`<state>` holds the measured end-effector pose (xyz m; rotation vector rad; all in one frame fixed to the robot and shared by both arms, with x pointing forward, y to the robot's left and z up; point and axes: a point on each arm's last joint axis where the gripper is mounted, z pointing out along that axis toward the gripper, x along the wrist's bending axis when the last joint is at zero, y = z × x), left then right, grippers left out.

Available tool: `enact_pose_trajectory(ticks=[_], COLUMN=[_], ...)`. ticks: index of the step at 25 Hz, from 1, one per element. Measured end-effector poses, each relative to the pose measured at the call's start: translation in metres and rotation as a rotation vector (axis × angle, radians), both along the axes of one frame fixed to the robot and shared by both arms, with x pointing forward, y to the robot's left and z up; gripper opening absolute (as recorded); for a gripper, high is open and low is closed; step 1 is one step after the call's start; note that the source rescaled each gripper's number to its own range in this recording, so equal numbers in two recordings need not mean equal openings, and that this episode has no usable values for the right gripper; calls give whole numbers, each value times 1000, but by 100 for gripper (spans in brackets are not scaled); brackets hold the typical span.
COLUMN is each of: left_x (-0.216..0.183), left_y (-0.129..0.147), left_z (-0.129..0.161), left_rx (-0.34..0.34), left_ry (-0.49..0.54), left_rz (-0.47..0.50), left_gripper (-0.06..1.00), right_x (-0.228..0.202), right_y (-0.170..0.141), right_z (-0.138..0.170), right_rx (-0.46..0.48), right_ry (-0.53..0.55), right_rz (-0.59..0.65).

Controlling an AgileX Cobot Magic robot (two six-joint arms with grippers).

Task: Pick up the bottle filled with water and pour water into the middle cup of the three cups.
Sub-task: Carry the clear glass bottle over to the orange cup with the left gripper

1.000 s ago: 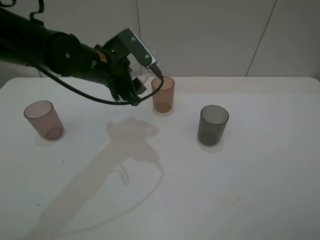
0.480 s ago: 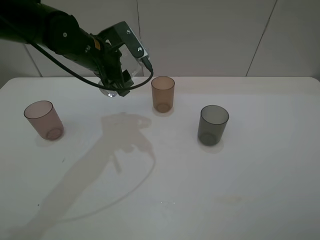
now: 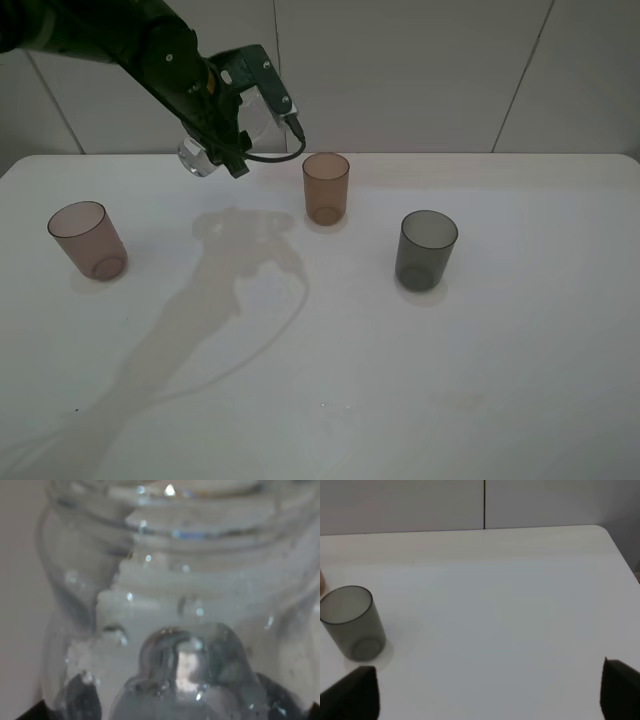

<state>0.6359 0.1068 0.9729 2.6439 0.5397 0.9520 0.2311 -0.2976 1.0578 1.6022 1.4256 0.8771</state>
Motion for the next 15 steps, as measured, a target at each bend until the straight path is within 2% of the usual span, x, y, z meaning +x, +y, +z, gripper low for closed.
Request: enact_pose_trajectory(ticks=[10,15], left_x=[4,6], left_y=[-17,-17], left_z=[-20,-30], left_rx=[117,178], left_ry=[-11,-18], left_rz=[-90,-125], left_gripper=[2,2], right_x=[0,0], right_y=[0,0], right_z=[0,0], right_rx=[0,0], right_ry=[0,0], right_rz=[0,0])
